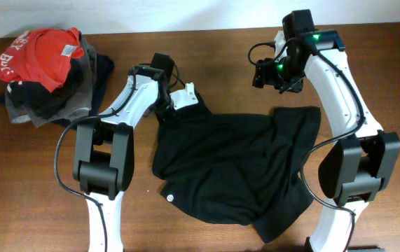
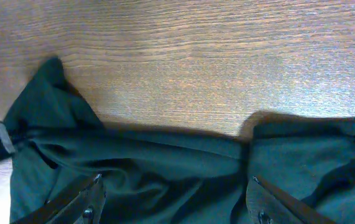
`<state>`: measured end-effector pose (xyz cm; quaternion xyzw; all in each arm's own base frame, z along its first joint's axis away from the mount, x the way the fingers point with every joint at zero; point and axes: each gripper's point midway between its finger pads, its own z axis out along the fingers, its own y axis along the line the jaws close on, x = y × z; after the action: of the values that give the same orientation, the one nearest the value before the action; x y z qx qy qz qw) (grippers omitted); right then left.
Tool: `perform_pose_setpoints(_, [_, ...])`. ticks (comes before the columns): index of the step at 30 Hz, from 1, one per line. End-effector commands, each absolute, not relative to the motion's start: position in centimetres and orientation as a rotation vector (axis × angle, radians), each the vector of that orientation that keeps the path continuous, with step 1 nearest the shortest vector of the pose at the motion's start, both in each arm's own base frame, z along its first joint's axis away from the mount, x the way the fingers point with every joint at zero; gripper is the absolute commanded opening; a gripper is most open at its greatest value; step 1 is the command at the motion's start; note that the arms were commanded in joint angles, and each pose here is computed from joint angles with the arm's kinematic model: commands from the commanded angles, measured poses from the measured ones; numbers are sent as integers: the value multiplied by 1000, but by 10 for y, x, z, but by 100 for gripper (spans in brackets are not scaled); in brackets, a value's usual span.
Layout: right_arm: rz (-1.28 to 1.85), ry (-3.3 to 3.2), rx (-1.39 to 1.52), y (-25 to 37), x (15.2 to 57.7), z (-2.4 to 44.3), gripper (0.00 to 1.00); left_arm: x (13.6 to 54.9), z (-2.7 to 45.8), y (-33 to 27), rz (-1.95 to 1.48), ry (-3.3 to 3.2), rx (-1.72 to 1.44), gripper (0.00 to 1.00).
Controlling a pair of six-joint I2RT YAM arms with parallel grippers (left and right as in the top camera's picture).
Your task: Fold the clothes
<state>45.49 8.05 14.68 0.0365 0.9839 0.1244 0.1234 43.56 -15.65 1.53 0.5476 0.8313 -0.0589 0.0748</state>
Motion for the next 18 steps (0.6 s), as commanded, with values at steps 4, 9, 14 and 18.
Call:
perform_pose_setpoints(4, [340, 2845, 98, 75, 457, 155, 77, 480, 79, -148, 30, 2515, 1442, 1])
perform_pose_setpoints(9, [292, 2856, 114, 68, 455, 153, 77, 501, 131, -150, 69, 2477, 1292, 1])
perform_pose_setpoints(14, [275, 2860, 184, 46, 455, 152, 76, 513, 156, -139, 173, 2488, 1163, 0])
perform_pose_setpoints(18, [261, 2856, 250, 19, 458, 149, 76, 515, 158, -131, 233, 2517, 1095, 1])
